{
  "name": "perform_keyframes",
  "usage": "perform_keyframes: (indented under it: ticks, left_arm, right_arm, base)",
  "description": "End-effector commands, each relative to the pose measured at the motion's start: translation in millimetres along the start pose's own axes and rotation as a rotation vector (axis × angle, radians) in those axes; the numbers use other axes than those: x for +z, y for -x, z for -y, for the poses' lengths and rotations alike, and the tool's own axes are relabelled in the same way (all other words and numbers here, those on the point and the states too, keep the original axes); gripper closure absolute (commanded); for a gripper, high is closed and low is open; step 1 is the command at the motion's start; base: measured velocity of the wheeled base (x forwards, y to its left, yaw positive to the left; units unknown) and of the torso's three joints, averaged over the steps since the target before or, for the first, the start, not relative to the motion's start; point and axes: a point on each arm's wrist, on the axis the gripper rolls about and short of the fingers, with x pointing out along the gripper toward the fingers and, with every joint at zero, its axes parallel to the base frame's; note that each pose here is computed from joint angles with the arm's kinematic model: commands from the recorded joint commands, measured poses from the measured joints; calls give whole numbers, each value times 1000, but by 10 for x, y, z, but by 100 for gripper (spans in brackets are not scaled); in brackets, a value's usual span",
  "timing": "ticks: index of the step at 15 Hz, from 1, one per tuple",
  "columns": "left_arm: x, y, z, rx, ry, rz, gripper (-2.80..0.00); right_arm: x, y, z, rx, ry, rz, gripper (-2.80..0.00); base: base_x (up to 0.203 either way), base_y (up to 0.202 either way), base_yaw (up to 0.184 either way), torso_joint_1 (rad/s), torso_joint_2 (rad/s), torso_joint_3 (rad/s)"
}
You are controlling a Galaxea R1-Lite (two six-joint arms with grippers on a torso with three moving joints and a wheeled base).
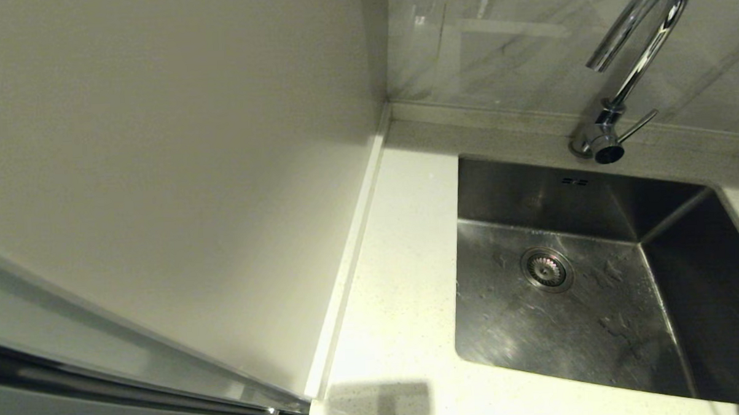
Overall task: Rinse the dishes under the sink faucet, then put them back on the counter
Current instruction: Put a bowl back to the table from the sink
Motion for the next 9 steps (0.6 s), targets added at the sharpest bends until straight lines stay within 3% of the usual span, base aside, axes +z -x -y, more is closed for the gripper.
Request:
perform_keyframes:
  ticks: [1,5,6,9]
  left_arm:
    - [-8,-2,0,0,0,-3,0]
    - [-8,-2,0,0,0,-3,0]
    - [-4,-1,0,0,0,-1,0]
    - [-8,-2,0,0,0,-3,0]
  right_arm:
    - [-6,-74,-10,12,23,-3,0]
    - [-11,-86,-17,15,50,-4,0]
    - [-14,-91,-17,15,56,-4,-280]
    - [-12,-95,-15,13,57,-1,-280]
  base:
    - [0,0,0,0,0,0]
    - [0,0,0,0,0,0]
    - [0,0,0,0,0,0]
    - [0,0,0,0,0,0]
